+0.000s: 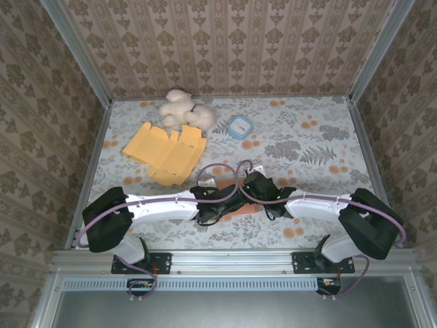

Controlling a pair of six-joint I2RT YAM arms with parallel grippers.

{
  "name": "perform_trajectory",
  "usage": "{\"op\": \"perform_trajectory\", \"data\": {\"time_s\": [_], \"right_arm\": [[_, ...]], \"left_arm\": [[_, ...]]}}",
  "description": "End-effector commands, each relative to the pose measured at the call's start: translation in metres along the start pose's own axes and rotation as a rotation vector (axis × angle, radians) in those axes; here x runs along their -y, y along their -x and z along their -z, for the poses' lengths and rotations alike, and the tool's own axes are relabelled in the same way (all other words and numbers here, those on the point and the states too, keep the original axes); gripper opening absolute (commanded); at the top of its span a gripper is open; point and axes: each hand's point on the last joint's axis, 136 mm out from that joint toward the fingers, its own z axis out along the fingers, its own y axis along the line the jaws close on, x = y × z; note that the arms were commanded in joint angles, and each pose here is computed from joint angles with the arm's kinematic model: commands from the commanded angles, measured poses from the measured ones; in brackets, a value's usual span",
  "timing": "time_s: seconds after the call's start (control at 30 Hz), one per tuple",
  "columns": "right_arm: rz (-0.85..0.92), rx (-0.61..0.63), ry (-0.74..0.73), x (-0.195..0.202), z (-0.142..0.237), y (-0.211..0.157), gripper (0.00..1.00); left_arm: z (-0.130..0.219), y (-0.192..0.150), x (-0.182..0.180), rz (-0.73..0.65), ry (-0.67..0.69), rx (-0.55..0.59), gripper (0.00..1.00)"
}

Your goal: Fold the paper box

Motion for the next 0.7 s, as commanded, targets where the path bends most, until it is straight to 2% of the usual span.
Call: {"op": "perform_trajectory", "data": {"time_s": [0.0, 0.2, 0.67], "right_arm": [[0.043, -0.127, -0.032, 0.009, -0.006, -0.042, 0.79], [0.033, -0.128, -0.023, 0.008, -0.006, -0.043, 0.79], [0.016, -0.127, -0.008, 0.004, -0.007, -0.047, 0.79]], "left_arm": [[-0.002, -0.003, -0.002, 0.025, -0.008, -0.004, 0.99], [-0.002, -0.012, 0.016, 0.051, -0.078, -0.032, 1.0], [0.003, -0.015, 0.016, 0.149, -0.129, -0.034, 0.95]]}}
